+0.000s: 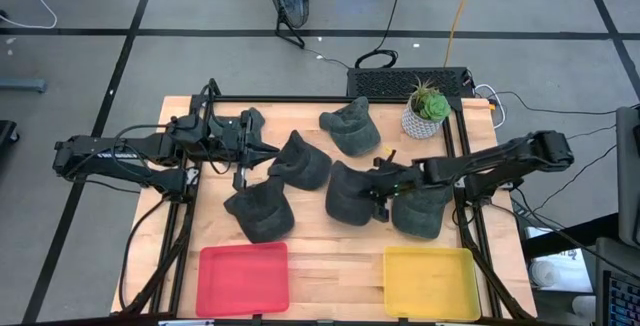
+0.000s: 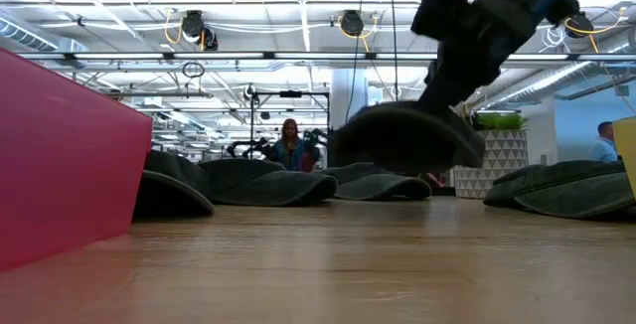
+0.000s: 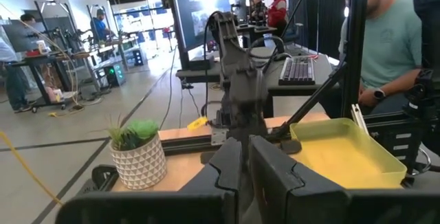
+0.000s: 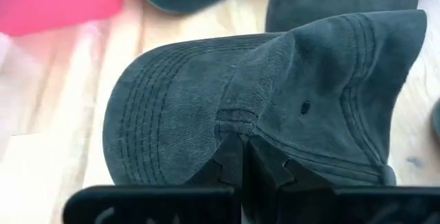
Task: Pick & Place hat
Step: Put the black cap into the yellow bin
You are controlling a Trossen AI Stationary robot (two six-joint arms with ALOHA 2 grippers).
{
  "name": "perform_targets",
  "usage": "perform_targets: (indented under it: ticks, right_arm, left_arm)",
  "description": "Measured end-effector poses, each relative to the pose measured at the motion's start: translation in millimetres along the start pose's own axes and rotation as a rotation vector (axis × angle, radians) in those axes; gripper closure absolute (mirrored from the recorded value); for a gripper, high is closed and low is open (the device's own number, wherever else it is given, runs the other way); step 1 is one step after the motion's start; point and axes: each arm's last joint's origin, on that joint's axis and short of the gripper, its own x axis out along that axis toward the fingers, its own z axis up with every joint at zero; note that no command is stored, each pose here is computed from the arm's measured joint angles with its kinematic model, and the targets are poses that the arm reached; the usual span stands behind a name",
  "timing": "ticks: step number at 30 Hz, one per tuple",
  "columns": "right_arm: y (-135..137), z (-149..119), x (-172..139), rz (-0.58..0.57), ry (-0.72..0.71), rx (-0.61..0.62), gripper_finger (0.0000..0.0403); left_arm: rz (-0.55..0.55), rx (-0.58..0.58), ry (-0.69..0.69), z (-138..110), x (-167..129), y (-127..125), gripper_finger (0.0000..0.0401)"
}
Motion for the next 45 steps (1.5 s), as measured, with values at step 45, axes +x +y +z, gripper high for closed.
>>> perform_targets:
  ticks: [45]
  right_arm:
    - [95, 13, -119, -0.009, 0.415, 0.578, 0.0403]
  left_arm:
    - [0.027, 0.039, -0.004, 1, 0, 2, 0.0364]
